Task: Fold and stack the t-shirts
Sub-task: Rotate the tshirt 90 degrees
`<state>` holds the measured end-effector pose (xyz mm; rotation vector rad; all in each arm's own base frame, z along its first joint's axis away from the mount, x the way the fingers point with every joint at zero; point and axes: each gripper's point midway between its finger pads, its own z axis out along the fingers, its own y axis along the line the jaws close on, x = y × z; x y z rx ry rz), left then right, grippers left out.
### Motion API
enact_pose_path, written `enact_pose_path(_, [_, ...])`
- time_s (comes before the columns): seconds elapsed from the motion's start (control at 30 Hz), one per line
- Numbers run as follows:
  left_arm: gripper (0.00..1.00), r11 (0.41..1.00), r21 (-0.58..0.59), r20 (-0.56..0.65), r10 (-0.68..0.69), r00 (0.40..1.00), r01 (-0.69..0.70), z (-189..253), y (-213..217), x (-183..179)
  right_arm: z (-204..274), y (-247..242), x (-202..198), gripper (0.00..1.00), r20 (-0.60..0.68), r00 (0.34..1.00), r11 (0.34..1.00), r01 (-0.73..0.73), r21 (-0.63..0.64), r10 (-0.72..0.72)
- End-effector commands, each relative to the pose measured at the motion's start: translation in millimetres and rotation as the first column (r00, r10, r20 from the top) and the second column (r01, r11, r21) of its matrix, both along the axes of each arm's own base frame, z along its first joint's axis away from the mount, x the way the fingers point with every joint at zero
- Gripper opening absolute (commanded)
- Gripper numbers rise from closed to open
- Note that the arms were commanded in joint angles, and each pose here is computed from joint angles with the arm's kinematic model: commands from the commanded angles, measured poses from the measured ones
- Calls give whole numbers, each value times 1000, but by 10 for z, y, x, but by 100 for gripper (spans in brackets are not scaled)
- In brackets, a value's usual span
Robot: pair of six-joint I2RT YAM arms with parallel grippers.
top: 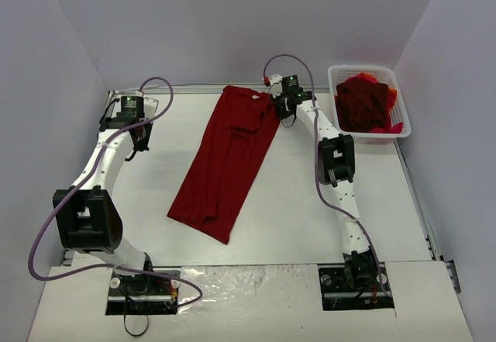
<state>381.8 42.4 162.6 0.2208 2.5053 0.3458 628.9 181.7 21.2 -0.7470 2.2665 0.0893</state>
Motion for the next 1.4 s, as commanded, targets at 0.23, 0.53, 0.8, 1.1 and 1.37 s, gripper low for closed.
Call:
enact_pose_path(0.23, [2,998,-61,31,-21,999,23,167,-112,-121,1983,120,-723,0,265,964,999,-24,22,18])
enact_pose_path(0.53, [2,998,-63,19,15,1000,-14,-41,6,-204,1704,497,-2109,0,-24,945,944,-325,61,327])
enact_pose_path(0.8, [2,983,-142,53,123,991,-115,24,209,-273,1248,891,-2772,0,-193,850,871,-489,54,490])
enact_pose_path(1.1, [2,960,-196,68,215,974,-199,38,467,-352,742,1134,-3242,0,-340,744,807,-585,84,575])
enact_pose_path(1.37, [2,955,-202,77,235,969,-215,44,520,-353,392,1278,-3551,0,-428,663,759,-645,91,614])
